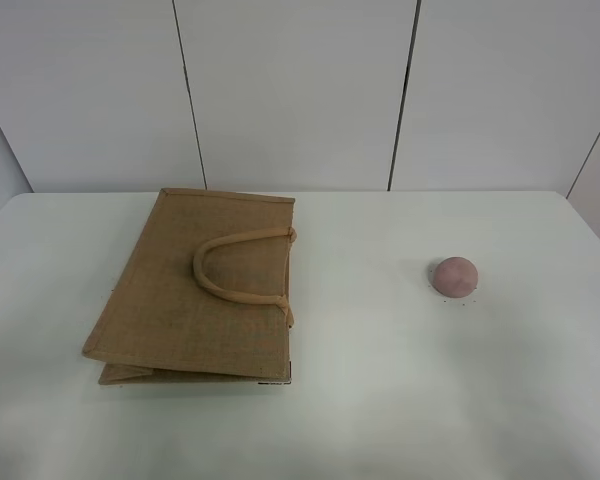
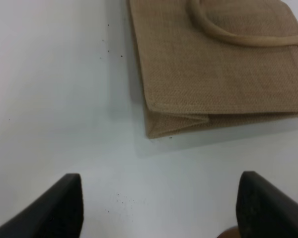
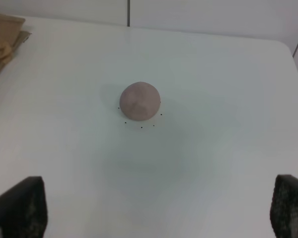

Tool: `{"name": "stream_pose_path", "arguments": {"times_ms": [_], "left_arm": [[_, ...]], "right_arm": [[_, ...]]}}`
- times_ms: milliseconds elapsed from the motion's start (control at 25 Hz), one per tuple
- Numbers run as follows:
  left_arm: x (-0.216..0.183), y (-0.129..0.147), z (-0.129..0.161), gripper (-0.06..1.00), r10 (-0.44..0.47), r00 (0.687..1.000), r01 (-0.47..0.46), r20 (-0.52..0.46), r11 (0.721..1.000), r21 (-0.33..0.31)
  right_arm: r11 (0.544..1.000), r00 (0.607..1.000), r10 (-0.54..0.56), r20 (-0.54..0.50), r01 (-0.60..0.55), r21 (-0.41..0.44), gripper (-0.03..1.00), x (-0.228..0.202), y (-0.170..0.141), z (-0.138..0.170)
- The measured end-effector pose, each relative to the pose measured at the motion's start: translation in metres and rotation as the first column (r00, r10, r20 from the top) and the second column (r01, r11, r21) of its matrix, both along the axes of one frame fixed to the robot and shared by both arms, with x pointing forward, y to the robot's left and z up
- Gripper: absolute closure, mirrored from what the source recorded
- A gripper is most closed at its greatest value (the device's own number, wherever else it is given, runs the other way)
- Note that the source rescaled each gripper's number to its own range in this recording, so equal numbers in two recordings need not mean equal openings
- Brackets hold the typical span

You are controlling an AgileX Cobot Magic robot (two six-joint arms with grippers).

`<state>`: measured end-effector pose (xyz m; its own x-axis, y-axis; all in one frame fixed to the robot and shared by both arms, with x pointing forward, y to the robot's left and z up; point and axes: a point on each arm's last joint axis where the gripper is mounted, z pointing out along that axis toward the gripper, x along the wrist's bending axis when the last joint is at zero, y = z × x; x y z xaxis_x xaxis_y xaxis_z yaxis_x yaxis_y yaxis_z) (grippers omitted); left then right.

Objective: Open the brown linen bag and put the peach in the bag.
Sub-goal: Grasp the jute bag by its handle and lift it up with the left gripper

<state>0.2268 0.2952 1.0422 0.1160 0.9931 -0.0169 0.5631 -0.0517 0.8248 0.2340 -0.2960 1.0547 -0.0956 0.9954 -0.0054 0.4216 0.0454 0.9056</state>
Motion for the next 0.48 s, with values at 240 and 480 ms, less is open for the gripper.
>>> {"name": "stream_pose_path", "arguments": {"times_ms": [240,480], "left_arm": [[0.0000,0.0000,0.0000,-0.01,0.000,1.000,0.000,0.000,1.000,0.000],[-0.0010,0.0001,0.0038,-0.01,0.000,1.000,0.000,0.019,1.000,0.000]], "right_arm": [[1.000,1.000,0.000,0.000,0.000,0.000,-0.03,0.0000,0.0000,0.0000],[1.000,1.000,0.000,0.000,0.000,0.000,-0.03,0.0000,0.0000,0.0000]]}}
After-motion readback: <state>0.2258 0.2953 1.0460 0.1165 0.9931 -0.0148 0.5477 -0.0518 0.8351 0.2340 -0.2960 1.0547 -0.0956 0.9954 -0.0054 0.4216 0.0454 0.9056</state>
